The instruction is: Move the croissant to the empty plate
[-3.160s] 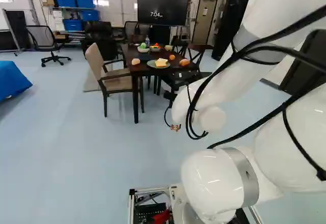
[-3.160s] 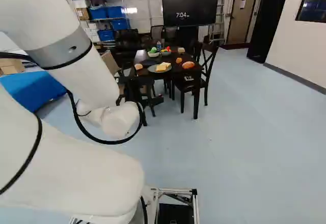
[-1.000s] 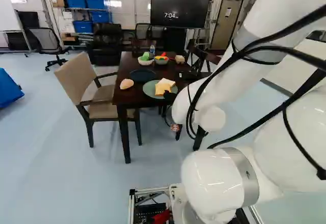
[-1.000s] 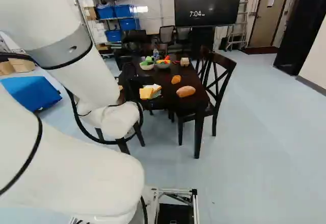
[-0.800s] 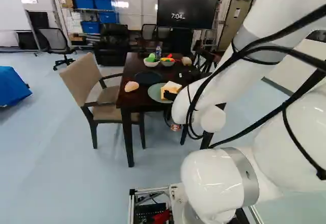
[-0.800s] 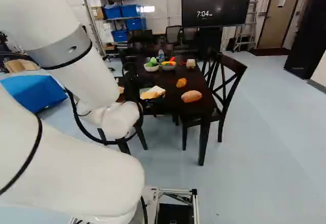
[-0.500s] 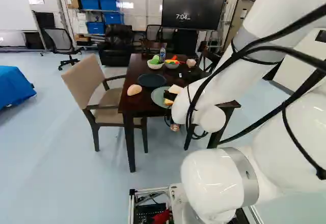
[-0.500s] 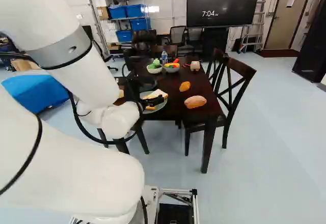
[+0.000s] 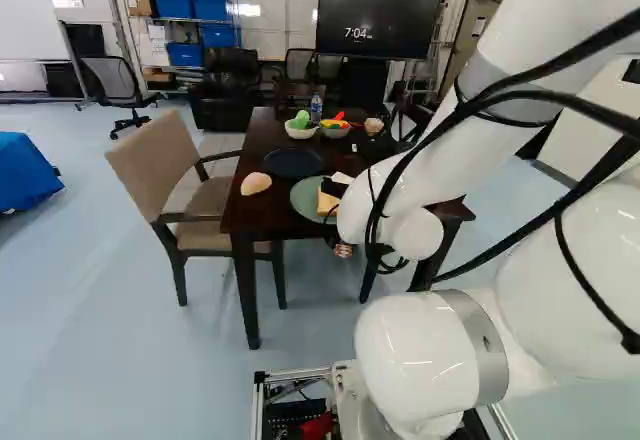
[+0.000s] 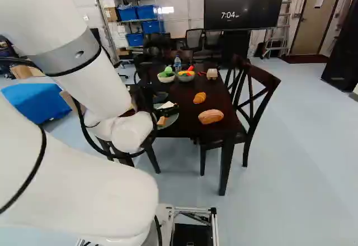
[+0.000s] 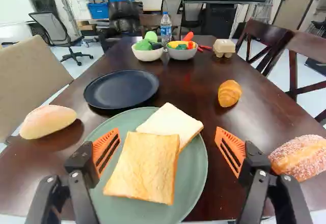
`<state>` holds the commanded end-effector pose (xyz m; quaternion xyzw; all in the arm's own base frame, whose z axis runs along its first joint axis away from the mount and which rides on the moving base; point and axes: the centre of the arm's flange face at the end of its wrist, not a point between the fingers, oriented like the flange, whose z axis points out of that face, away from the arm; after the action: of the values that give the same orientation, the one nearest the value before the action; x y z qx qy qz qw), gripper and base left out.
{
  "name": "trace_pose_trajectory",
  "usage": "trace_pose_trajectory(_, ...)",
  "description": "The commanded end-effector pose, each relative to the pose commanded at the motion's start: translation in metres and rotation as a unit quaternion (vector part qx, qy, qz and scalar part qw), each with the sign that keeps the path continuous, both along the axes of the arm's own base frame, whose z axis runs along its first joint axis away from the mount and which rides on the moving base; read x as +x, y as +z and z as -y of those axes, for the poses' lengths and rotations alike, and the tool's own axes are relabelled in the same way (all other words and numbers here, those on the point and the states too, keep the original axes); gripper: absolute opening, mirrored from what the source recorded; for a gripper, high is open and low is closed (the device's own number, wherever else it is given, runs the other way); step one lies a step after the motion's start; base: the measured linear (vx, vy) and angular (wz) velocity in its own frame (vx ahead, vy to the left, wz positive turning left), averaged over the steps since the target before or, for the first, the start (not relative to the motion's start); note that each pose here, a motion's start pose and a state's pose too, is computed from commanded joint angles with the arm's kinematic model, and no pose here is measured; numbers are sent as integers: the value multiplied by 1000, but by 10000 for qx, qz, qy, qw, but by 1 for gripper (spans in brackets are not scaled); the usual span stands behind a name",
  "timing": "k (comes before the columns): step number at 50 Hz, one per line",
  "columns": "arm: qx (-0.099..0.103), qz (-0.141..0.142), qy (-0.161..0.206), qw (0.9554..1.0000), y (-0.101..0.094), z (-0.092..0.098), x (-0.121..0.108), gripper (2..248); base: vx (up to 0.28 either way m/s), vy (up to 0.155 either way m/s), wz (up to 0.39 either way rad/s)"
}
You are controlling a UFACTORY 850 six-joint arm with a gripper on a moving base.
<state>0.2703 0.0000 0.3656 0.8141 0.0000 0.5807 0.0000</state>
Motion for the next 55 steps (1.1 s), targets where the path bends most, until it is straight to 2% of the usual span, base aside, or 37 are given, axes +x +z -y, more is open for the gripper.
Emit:
trace_pose_trajectory(27,0,-4,0,10000,0,0,2,247,19,-10,-6)
trace_pose_trajectory(42,1,48,-42,10000,9,2,23,247,0,0,0)
trace_pose_trajectory(55,52,58,-282,9996,21,12,45,247,0,0,0)
